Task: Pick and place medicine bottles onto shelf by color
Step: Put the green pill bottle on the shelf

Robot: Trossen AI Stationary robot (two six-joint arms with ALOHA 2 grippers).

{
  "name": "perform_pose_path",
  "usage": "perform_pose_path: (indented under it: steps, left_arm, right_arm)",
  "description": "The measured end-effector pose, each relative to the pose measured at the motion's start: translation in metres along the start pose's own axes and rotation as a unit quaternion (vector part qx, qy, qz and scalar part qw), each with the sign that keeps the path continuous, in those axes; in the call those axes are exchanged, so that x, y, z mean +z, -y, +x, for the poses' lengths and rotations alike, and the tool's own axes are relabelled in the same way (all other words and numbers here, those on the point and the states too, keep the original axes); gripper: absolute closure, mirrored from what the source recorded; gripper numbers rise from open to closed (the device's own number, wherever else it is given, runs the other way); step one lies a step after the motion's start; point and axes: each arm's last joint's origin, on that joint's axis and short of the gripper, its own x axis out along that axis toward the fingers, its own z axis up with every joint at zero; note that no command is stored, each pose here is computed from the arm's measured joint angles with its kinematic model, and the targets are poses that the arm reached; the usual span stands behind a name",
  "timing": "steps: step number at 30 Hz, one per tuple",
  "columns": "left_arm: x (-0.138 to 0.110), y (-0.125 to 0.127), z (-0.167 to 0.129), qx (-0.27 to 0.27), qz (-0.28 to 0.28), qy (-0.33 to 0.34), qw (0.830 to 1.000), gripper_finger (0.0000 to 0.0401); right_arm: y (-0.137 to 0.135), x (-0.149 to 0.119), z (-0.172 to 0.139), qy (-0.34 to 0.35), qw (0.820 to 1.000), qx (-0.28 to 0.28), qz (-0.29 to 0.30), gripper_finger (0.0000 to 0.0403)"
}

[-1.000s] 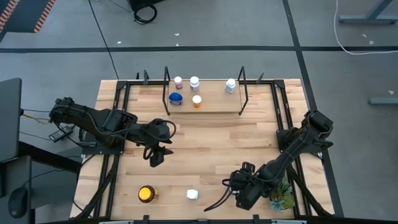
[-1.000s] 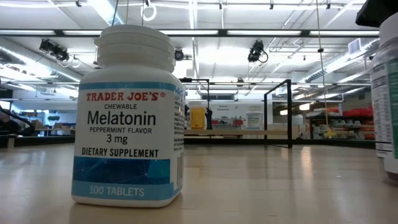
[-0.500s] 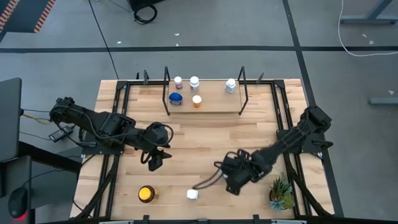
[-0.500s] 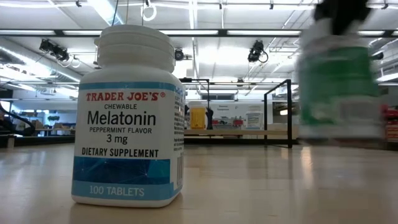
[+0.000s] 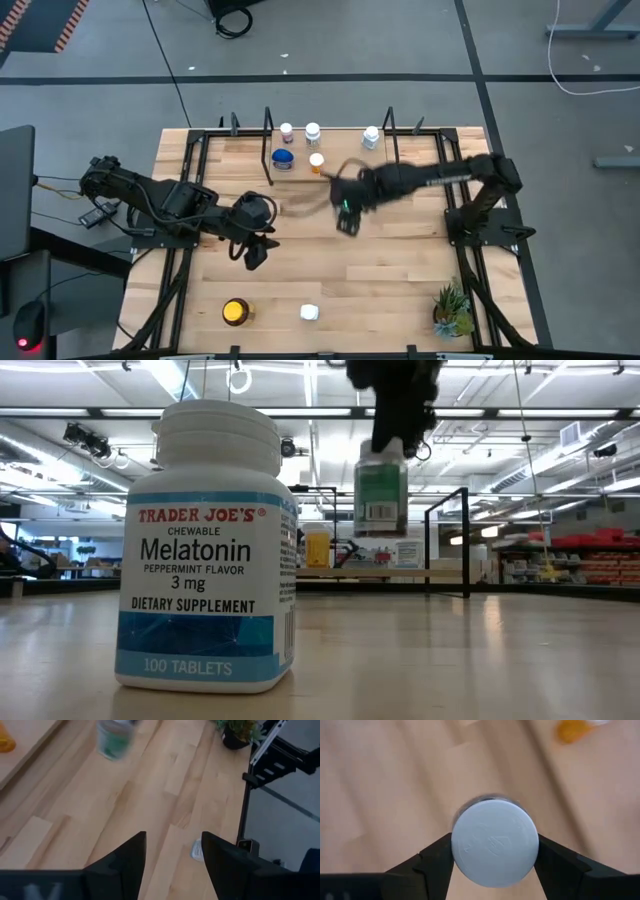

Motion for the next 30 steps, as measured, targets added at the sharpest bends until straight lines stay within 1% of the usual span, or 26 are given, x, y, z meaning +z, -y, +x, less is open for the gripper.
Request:
perform_pose_path:
  steps: [3, 6, 9, 12, 19, 24, 30]
  left_arm:
    - [0.0, 0.0, 0.0, 0.004, -0.011, 0.004, 1.0, 0.0208]
    - [0.0, 0.0, 0.0, 0.005, -0.013, 0.005, 1.0, 0.0209]
    - [0.002, -0.002, 0.0, 0.009, -0.019, 0.008, 1.0, 0.0209]
    - [0.003, -0.003, 0.001, 0.012, -0.022, 0.011, 1.0, 0.0209]
    - [0.01, -0.006, 0.002, 0.011, -0.03, 0.026, 0.999, 0.0211]
    - [0.018, -0.004, 0.003, -0.01, -0.028, 0.058, 0.998, 0.0212]
    - [0.021, -0.003, 0.002, -0.019, -0.016, 0.07, 0.997, 0.0216]
  right_arm:
    - [0.031, 0.016, 0.001, 0.008, 1.0, -0.014, 0.007, 0.0154]
    - [0.056, 0.026, 0.002, 0.009, 1.0, -0.02, 0.005, 0.0154]
    - [0.075, 0.031, 0.004, 0.008, 0.999, -0.031, 0.002, 0.0154]
    - [0.089, 0.034, 0.005, 0.004, 1.0, -0.031, 0.002, 0.0153]
    - [0.105, 0.037, 0.007, 0.002, 0.999, -0.02, 0.026, 0.0153]
    - [0.106, 0.037, 0.007, 0.003, 1.0, -0.018, 0.022, 0.0153]
    - [0.106, 0.037, 0.007, 0.004, 0.999, -0.02, 0.048, 0.0152]
